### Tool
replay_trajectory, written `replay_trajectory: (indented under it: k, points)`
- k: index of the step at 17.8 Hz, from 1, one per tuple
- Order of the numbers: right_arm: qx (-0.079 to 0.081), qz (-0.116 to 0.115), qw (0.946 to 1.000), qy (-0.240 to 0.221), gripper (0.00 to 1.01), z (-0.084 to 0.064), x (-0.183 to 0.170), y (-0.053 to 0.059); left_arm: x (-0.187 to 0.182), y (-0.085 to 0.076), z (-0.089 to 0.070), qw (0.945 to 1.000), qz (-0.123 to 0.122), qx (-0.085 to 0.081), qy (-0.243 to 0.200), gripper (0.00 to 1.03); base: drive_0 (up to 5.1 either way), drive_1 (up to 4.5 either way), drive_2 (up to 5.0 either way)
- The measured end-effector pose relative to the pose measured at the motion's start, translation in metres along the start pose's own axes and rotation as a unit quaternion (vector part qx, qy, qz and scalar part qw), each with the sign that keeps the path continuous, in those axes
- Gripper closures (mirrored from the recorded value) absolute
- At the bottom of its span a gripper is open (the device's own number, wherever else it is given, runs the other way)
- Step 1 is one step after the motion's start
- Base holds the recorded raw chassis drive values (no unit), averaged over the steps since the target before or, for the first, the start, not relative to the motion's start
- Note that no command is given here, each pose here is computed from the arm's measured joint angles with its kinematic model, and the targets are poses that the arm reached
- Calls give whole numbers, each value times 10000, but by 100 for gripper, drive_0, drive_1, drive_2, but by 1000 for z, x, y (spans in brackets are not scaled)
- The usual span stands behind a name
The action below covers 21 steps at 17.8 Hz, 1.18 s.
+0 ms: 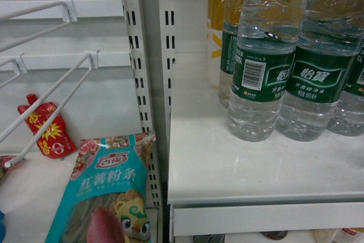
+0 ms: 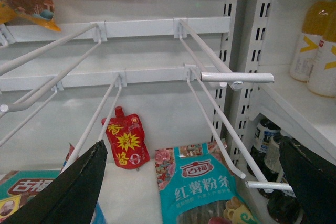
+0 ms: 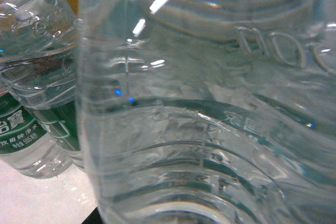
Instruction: Move water from second to third shelf
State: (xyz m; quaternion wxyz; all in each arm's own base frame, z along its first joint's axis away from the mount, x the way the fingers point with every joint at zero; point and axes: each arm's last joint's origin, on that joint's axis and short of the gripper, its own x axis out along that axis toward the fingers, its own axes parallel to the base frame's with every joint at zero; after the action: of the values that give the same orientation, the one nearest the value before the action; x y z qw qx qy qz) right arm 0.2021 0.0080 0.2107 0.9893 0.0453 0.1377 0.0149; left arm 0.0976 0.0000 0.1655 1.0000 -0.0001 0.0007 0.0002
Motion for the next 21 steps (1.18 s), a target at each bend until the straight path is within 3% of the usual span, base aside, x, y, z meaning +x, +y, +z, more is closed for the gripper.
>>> replay_trajectory:
  k: [11, 21]
  points:
    - [-94, 150, 9998, -32, 58, -2, 22, 7, 0, 0, 0, 10000, 0, 2, 0, 5, 0, 0, 0]
    - [-3, 189, 9998, -82, 56, -3, 24, 7, 0, 0, 0, 10000, 0, 0, 2, 5, 0, 0, 0]
